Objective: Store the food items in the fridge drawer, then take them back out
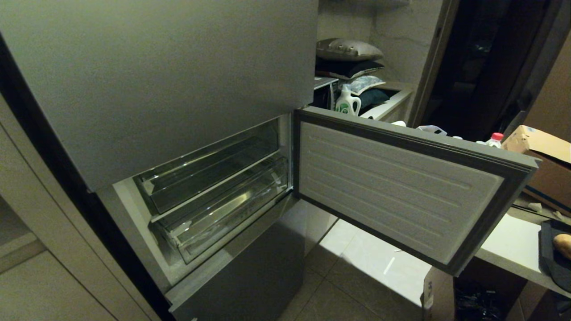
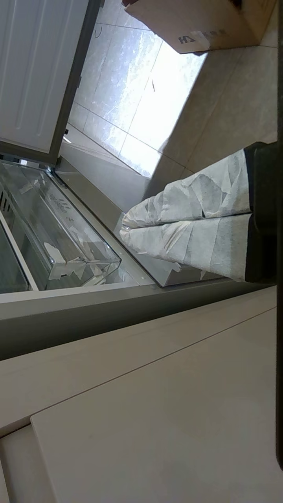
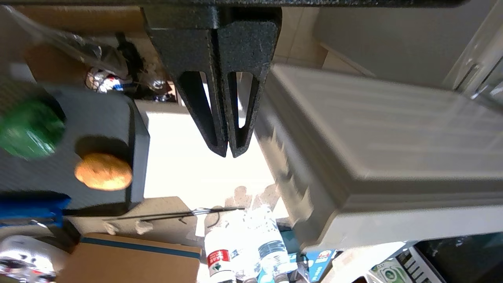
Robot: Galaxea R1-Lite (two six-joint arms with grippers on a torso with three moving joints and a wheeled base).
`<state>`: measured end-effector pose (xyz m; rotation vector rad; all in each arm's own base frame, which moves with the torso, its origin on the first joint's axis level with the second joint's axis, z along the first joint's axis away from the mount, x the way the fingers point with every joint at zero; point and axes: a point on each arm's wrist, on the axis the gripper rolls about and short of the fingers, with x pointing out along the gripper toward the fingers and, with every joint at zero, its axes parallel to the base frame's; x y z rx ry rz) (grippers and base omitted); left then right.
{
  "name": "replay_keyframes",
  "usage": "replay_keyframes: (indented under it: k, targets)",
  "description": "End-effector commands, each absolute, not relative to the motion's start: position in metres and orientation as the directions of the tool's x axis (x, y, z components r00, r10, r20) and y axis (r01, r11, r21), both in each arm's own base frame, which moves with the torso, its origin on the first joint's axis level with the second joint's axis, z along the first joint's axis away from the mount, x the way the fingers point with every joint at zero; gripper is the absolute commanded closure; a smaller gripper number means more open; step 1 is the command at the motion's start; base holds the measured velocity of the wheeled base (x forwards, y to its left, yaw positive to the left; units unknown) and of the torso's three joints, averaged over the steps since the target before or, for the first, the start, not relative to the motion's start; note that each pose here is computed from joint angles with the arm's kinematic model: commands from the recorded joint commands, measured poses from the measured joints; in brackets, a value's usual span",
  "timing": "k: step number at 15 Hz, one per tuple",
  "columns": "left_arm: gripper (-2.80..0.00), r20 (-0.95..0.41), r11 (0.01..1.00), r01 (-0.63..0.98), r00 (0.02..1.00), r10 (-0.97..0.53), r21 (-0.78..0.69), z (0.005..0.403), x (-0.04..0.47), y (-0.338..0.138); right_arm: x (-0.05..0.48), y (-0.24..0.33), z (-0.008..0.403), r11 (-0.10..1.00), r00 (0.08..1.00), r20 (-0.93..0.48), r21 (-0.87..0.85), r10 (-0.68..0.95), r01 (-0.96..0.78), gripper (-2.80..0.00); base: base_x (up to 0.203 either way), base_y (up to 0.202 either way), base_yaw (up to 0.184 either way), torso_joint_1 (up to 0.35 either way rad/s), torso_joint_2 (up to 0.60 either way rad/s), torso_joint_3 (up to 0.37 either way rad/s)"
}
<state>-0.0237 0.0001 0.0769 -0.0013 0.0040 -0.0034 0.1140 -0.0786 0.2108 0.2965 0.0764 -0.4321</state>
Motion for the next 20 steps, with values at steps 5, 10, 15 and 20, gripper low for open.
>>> replay_keyframes:
  k: [5, 10, 15, 20]
  targets:
    - [0.00, -0.005, 1.000, 0.003, 1.000, -0.003, -0.002, 0.077, -0.024, 0.000, 0.191, -0.138, 0.184, 0.852, 0.896, -0.242, 0.294, -0.371, 0.432, 0.00, 0.000, 0.000, 0.000, 0.000, 0.00, 0.000]
    - [0.00, -0.005, 1.000, 0.002, 1.000, -0.002, -0.002, 0.077, -0.024, 0.000, 0.230, -0.165, 0.177, 0.885, 0.933, -0.193, 0.305, -0.304, 0.352, 0.00, 0.000, 0.000, 0.000, 0.000, 0.00, 0.000]
    - [0.00, -0.005, 1.000, 0.003, 1.000, -0.003, -0.002, 0.077, -0.024, 0.000, 0.248, -0.175, 0.167, 0.914, 0.964, -0.182, 0.326, -0.191, 0.243, 0.00, 0.000, 0.000, 0.000, 0.000, 0.00, 0.000]
    - [0.00, -0.005, 1.000, 0.003, 1.000, -0.003, -0.002, 0.077, -0.024, 0.000, 0.259, -0.181, 0.162, 0.926, 0.980, -0.178, 0.346, -0.091, 0.149, 0.00, 0.000, 0.000, 0.000, 0.000, 0.00, 0.000]
